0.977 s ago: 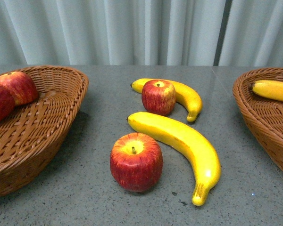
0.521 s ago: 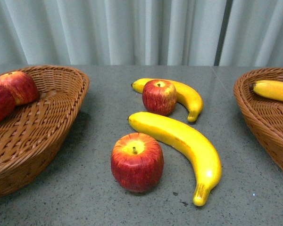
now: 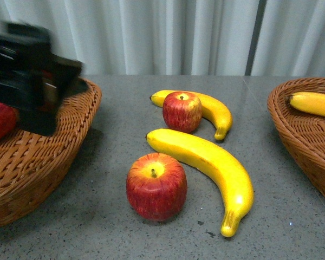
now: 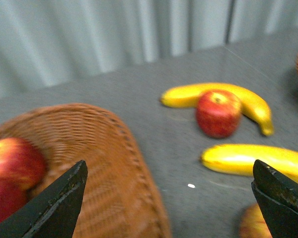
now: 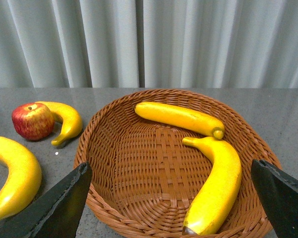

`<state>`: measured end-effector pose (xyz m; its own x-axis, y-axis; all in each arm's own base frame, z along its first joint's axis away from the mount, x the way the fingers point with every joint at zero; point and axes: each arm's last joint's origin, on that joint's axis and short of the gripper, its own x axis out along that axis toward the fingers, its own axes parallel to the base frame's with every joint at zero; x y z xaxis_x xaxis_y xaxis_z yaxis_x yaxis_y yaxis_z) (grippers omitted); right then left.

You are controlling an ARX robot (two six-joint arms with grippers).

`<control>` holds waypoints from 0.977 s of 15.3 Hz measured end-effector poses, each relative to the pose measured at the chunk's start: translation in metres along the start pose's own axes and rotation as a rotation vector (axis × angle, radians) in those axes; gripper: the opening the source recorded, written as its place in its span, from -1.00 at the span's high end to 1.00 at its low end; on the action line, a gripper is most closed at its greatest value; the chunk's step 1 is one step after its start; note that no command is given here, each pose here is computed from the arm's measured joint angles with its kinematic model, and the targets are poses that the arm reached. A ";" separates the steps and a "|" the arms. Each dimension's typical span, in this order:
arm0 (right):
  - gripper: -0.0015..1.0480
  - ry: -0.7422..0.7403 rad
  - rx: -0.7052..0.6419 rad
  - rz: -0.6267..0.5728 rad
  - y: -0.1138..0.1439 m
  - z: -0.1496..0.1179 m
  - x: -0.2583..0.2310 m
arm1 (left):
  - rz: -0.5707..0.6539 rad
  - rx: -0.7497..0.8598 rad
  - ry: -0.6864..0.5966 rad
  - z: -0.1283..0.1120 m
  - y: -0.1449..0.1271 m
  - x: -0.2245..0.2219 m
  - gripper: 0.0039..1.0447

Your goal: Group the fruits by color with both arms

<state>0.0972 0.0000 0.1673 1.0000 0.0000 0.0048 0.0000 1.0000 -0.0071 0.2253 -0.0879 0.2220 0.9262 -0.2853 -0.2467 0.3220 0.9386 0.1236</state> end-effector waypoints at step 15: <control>-0.87 0.000 0.000 0.000 0.000 0.000 0.000 | -0.402 0.170 0.346 -0.062 -0.068 0.076 -0.61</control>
<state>0.0972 0.0000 0.1673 1.0000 0.0000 0.0048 0.0000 1.0000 -0.0071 0.2621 -0.1611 0.1353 0.6145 -0.5074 -0.6041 0.6904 0.7164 0.1005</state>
